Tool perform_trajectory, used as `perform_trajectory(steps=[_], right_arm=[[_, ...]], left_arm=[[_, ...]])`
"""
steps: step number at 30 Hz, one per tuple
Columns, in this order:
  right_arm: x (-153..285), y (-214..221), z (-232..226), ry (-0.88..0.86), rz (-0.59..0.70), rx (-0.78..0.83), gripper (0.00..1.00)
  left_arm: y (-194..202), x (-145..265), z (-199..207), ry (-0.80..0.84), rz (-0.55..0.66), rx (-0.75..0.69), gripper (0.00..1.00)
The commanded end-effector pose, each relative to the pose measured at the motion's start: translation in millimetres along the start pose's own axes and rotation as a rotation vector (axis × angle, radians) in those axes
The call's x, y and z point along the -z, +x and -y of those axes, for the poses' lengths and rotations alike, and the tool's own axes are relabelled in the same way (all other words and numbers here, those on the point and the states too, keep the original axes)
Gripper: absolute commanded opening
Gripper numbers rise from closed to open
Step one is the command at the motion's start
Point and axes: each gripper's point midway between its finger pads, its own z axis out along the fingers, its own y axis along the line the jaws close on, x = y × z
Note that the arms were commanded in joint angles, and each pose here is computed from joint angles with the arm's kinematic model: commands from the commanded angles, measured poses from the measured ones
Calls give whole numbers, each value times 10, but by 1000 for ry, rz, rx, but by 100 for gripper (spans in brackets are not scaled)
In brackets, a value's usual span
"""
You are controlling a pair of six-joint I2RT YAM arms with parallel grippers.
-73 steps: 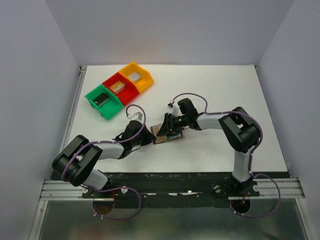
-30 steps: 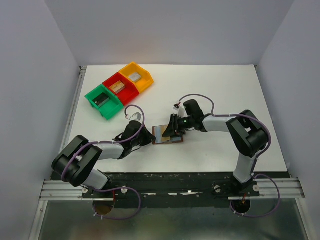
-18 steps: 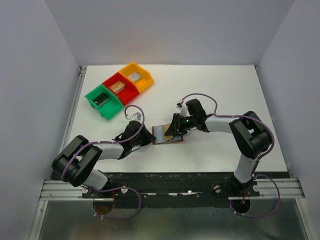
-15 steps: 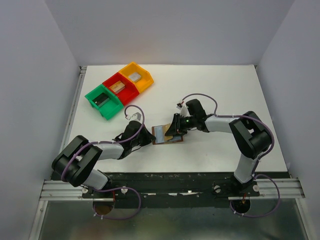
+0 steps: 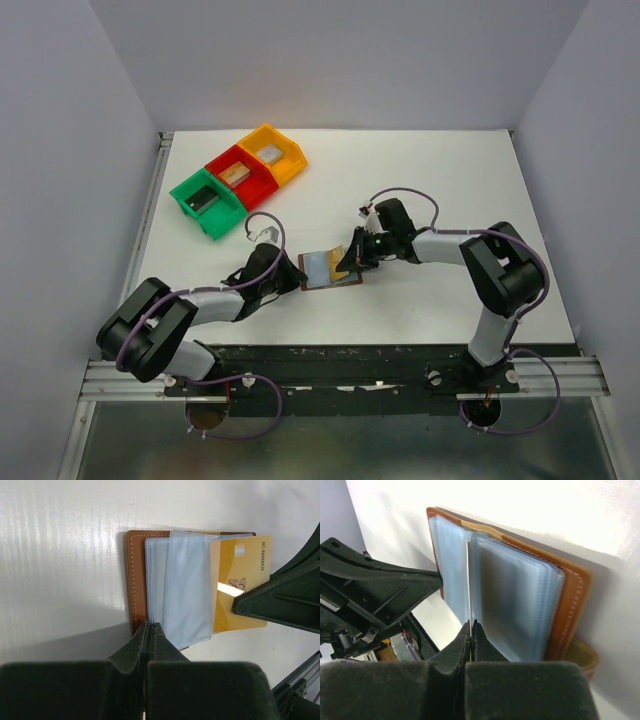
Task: Take the credit cards out of the card holder
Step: Remove the credit card from the card holder.
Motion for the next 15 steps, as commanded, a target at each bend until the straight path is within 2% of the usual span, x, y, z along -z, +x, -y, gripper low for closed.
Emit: perform_trajectory(steps=[1,11,13,15], right_arm=[[96,-19,119,68,26,-23,0],[354,-55,44,134,68,38,0],[416,-55,41,154,74,62,0],[484,-68,0,155,90,83,0]], left_arm=[[273,147,-590,-211,-78,-38,0],[168,298,-536,-204,-45,-84,0],[107,330,-458,-186,-35,-96,9],[62,360,-350,-148,-27,-108,24]])
